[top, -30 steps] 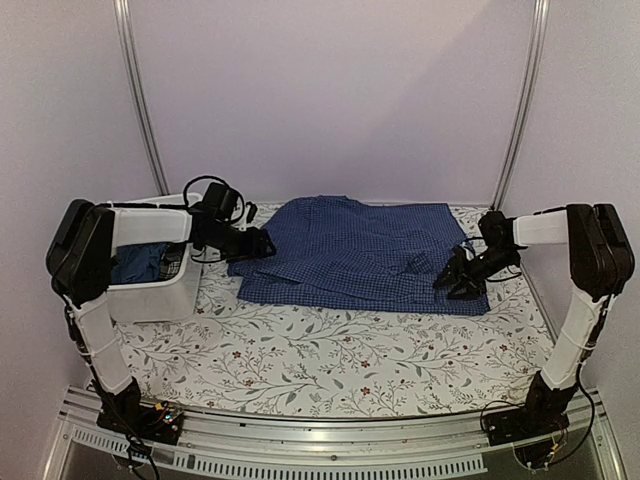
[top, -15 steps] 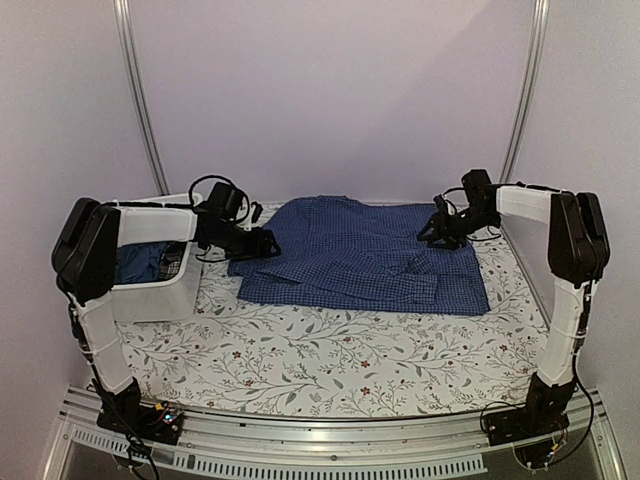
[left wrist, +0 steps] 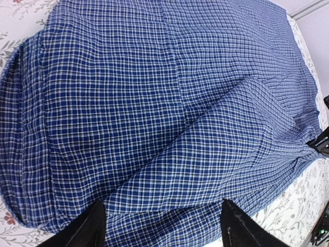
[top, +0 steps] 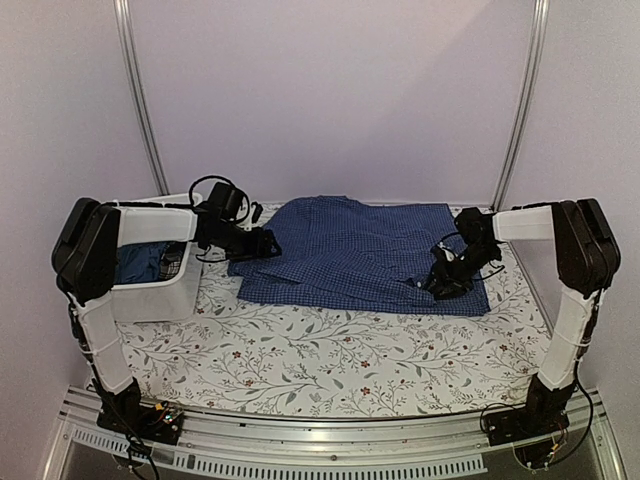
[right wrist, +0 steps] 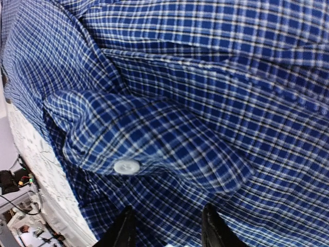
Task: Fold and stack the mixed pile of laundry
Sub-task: Adjust the 1/3-folded tank top at the center of the board.
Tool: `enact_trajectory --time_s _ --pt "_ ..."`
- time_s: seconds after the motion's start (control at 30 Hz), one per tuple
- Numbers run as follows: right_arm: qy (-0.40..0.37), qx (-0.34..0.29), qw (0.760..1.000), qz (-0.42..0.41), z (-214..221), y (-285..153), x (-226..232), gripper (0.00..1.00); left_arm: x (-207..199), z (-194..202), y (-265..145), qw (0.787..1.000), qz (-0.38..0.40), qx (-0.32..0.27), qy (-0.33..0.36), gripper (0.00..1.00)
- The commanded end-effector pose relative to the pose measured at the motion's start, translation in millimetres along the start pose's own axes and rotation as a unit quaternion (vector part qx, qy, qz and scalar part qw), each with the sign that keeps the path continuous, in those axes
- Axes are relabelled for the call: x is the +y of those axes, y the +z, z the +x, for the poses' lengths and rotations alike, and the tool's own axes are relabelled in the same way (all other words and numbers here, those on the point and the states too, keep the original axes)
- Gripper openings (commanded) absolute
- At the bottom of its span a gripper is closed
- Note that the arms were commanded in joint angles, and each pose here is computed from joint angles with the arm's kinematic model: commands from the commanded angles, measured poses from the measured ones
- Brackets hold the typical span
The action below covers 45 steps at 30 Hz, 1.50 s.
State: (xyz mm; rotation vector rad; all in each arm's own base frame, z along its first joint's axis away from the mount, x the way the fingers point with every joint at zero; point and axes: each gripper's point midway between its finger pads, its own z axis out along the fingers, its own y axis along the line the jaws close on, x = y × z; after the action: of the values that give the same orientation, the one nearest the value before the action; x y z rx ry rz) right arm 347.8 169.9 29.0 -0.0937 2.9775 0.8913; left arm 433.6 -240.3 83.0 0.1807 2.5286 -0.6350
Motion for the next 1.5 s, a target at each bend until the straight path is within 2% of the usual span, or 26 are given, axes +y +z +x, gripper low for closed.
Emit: enact_trajectory --time_s 0.0,0.13,0.33,0.63,0.8,0.87,0.93,1.1,1.3,1.47 --pt "-0.008 -0.021 0.997 0.074 1.0 -14.1 -20.2 0.50 -4.7 6.0 5.5 1.000 0.007 0.009 0.004 0.76" --pt "-0.010 -0.070 0.995 0.069 -21.0 -31.8 -9.7 0.53 -4.8 6.3 5.5 1.000 0.007 0.011 0.006 0.76" --pt "0.008 -0.108 0.994 -0.015 -46.0 -54.6 0.6 0.53 -6.1 3.7 4.3 1.000 0.007 0.009 0.008 0.76" --pt "0.027 -0.070 0.996 -0.042 -41.3 -25.4 -9.0 0.45 -6.1 2.1 4.7 1.000 0.007 0.009 0.009 0.76" --pt "0.022 -0.040 0.998 -0.035 -29.2 -3.3 -15.1 0.44 -2.1 7.7 8.8 1.000 0.003 0.016 0.004 0.76" --pt "0.017 -0.036 0.999 -0.035 -27.1 1.7 -15.8 0.39 -1.7 9.0 9.3 1.000 0.003 0.017 0.003 0.76" --pt "0.014 -0.037 0.999 -0.035 -28.1 0.8 -15.0 0.24 -1.2 10.0 9.5 1.000 0.003 0.018 0.001 0.76" --pt "-0.008 -0.067 0.997 -0.021 -41.4 -20.5 -6.1 0.01 0.8 12.4 10.1 1.000 0.000 0.020 0.000 0.76" --pt "-0.053 -0.118 0.991 0.009 -57.9 -58.7 8.6 0.00 4.0 14.4 12.1 1.000 -0.004 0.022 -0.003 0.76" --pt "-0.059 -0.121 0.988 0.075 -55.4 -67.8 -9.5 0.00 9.5 15.7 13.2 1.000 -0.016 0.024 -0.006 0.76"
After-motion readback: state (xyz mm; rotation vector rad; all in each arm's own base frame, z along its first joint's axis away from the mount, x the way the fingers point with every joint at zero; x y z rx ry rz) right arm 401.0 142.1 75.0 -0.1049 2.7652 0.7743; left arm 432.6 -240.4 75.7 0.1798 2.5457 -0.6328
